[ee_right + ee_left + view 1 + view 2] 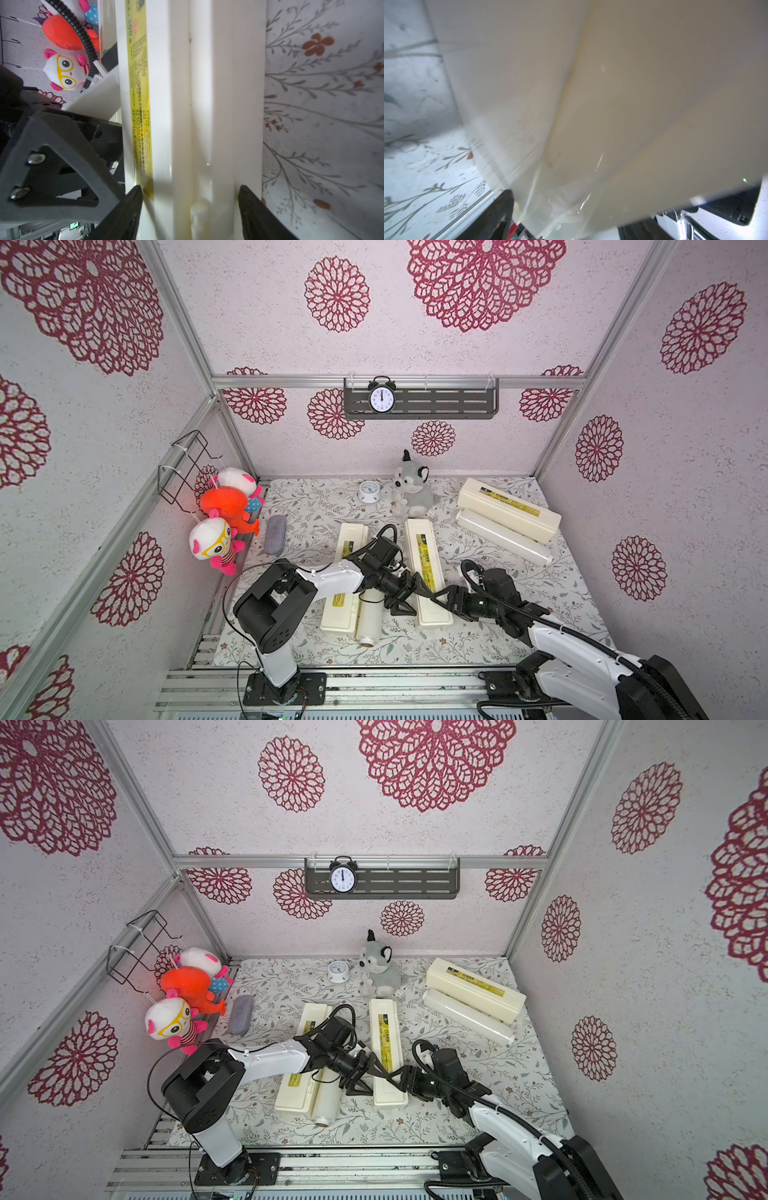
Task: Put plastic wrap rolls into dispensers
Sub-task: Close the lid on the plastic wrap cutting box.
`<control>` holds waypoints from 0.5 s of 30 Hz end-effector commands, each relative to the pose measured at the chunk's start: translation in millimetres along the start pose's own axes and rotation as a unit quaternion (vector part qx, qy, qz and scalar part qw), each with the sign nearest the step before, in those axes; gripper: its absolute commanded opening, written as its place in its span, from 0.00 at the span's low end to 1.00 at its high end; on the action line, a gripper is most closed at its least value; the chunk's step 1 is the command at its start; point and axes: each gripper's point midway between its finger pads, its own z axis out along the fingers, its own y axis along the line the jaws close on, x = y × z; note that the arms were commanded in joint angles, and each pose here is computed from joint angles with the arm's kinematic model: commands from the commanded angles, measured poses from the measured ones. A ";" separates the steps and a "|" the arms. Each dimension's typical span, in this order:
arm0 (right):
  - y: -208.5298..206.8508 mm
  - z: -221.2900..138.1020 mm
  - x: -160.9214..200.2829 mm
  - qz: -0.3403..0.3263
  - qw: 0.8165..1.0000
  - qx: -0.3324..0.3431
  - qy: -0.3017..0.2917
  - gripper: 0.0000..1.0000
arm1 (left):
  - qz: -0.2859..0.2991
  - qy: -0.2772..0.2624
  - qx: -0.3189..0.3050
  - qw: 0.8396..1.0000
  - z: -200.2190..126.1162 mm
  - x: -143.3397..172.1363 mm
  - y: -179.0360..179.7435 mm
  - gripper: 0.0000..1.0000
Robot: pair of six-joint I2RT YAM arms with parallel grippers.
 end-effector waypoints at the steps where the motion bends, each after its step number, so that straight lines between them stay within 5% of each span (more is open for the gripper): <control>1: 23.8 4.4 8.4 -0.015 0.998 -0.049 0.025 0.72 | 0.060 -0.003 0.049 0.997 11.5 1.4 -35.5 0.79; 9: 46.5 -0.1 8.6 -0.019 0.995 -0.091 0.028 0.71 | 0.062 -0.003 0.059 0.996 8.3 1.6 -41.2 0.82; 15: 63.9 -8.6 6.7 -0.025 0.993 -0.110 0.031 0.79 | 0.067 -0.007 0.049 0.997 1.7 1.0 -39.7 0.85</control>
